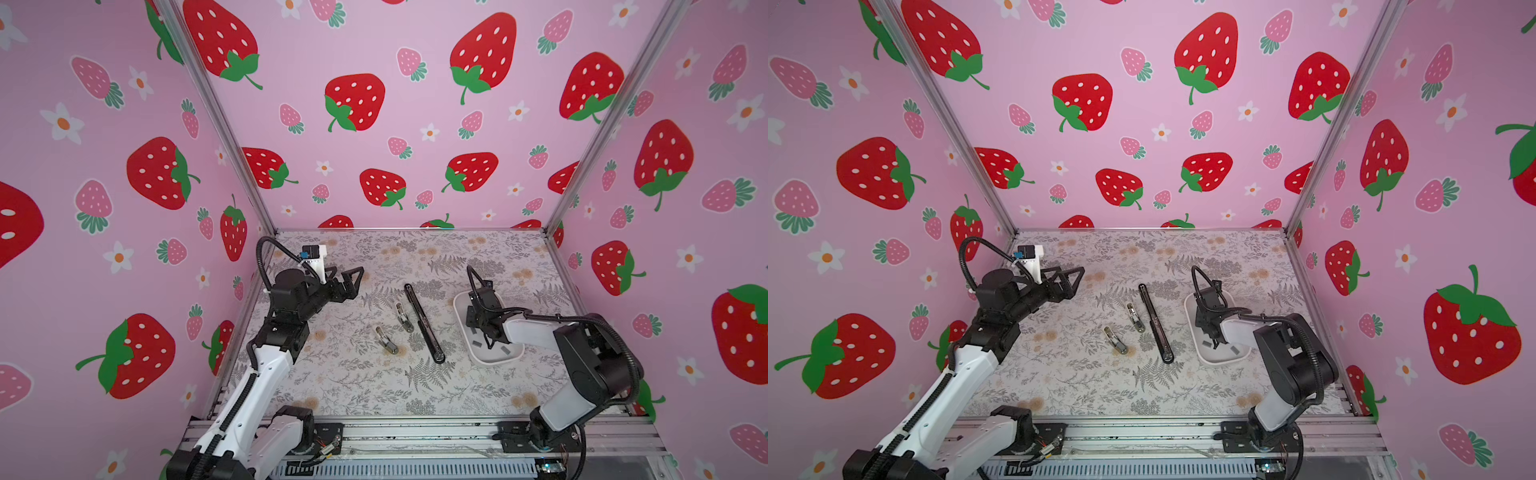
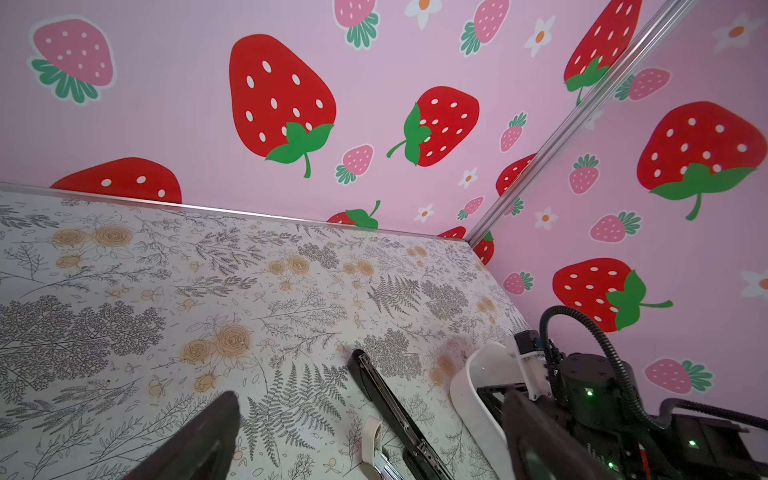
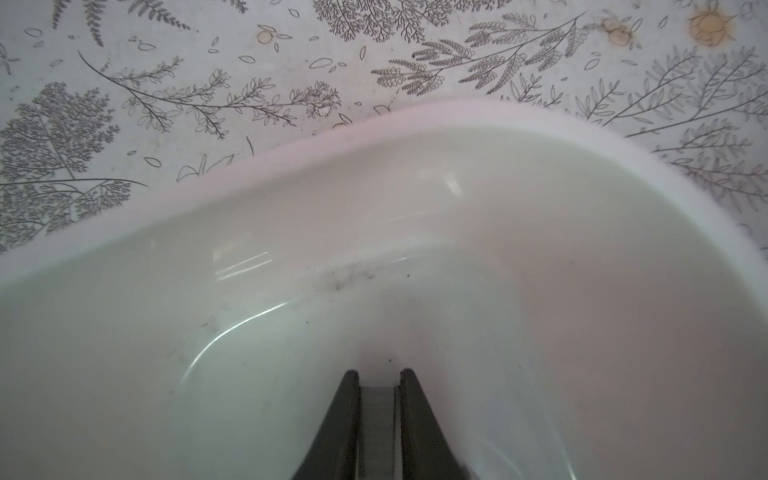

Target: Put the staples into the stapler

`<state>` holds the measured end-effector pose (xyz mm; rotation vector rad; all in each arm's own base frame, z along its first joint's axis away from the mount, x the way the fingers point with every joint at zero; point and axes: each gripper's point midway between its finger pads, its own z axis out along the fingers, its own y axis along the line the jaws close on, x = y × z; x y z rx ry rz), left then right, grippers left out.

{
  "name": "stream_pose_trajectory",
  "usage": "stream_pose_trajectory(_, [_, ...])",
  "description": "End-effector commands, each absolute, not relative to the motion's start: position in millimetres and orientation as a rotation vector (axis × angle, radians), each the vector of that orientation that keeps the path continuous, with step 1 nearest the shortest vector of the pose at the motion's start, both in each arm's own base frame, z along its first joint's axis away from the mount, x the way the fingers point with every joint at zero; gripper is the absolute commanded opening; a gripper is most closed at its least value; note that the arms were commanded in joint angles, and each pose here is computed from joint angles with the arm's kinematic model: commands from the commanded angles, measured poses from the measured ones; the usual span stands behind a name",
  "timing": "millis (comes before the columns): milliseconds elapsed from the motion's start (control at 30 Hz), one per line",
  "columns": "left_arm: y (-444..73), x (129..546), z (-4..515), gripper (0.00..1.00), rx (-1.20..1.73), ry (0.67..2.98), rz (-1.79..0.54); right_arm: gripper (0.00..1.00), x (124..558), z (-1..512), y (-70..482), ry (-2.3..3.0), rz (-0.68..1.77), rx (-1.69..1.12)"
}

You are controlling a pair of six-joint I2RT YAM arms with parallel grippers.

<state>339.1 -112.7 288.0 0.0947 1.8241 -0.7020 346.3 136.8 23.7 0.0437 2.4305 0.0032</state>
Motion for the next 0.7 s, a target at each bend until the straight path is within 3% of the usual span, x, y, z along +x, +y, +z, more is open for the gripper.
stream_pose_trajectory(0, [-114.6, 340.4, 308.4, 0.99, 0.12, 1.774, -0.695, 0.19, 330.0, 11.6, 125.8, 2.491, -0.042, 0.041])
stream_pose_trajectory(367, [-116.3, 341.9, 306.0, 1.0, 0.123, 1.785, -0.701, 0.11, 332.5, 13.6, 129.1, 2.486, -0.025, 0.036])
stream_pose_trajectory(667, [-138.9, 342.3, 297.3, 0.99, 0.185, 1.872, -0.79, 0.09, 332.2, 94.7, 141.2, 2.26, 0.129, 0.029])
